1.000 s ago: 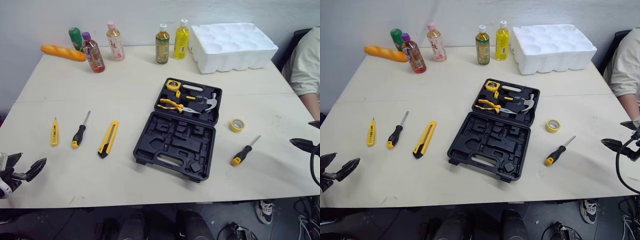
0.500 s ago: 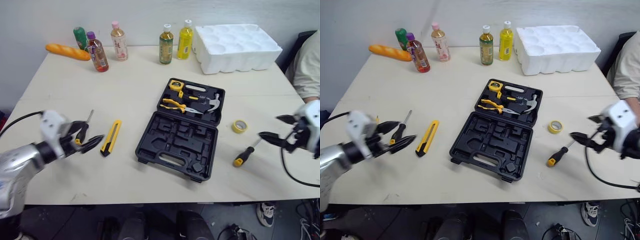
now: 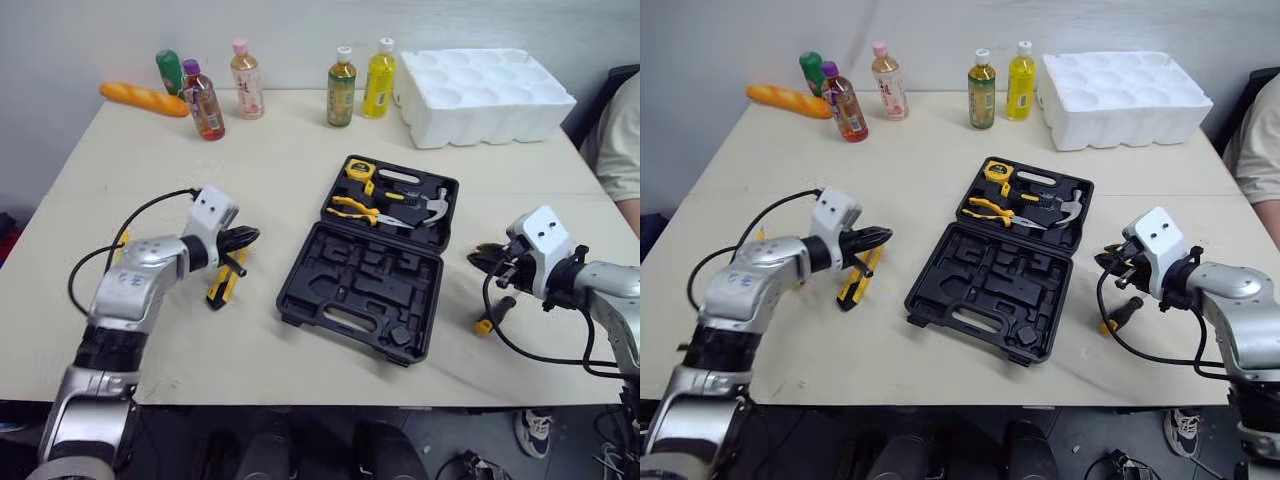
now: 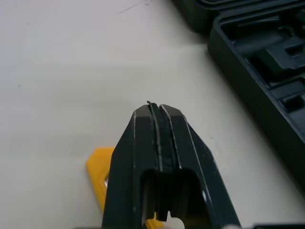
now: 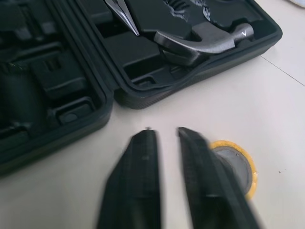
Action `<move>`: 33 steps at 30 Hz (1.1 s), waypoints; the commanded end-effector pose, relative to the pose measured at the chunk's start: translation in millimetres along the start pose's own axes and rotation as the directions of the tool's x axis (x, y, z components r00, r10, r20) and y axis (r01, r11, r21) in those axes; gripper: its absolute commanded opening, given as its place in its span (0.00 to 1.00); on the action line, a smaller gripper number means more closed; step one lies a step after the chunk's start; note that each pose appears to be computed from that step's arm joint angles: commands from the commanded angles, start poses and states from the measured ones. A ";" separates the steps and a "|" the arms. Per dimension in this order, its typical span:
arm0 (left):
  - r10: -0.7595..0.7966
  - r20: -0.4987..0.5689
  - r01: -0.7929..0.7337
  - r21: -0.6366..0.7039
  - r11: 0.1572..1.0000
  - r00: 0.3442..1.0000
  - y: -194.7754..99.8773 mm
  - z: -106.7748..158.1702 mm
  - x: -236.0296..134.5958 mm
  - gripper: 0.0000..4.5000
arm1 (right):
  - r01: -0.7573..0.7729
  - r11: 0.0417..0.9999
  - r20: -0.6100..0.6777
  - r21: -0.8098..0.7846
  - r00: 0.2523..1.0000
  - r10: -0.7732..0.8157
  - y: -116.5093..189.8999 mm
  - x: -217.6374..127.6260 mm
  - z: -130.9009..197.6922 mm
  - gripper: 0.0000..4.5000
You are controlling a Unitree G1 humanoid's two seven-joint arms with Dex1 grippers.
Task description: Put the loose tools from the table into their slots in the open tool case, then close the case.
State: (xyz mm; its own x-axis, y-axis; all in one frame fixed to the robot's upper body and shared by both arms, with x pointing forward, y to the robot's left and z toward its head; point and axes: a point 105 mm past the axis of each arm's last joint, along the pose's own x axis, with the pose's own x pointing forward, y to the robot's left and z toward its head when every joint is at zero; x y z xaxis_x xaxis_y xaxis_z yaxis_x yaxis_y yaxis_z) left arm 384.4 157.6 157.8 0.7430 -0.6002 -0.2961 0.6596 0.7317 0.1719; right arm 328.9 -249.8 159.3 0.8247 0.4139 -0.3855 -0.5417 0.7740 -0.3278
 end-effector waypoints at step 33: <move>-0.223 -0.028 0.225 0.111 0.968 0.974 -37.4 31.9 104.9 0.00 | -0.090 0.991 0.034 -0.100 0.995 0.094 22.8 47.1 16.3 0.02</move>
State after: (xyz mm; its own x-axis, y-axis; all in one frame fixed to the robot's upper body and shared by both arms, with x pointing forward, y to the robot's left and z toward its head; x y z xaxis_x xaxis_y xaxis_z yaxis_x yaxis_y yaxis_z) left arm 443.4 73.3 137.1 0.6097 -0.6928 -0.3852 0.7858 0.5922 0.1786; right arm 355.1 -220.2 133.7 0.7819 0.4477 -0.4339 -0.6038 0.7171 -0.3482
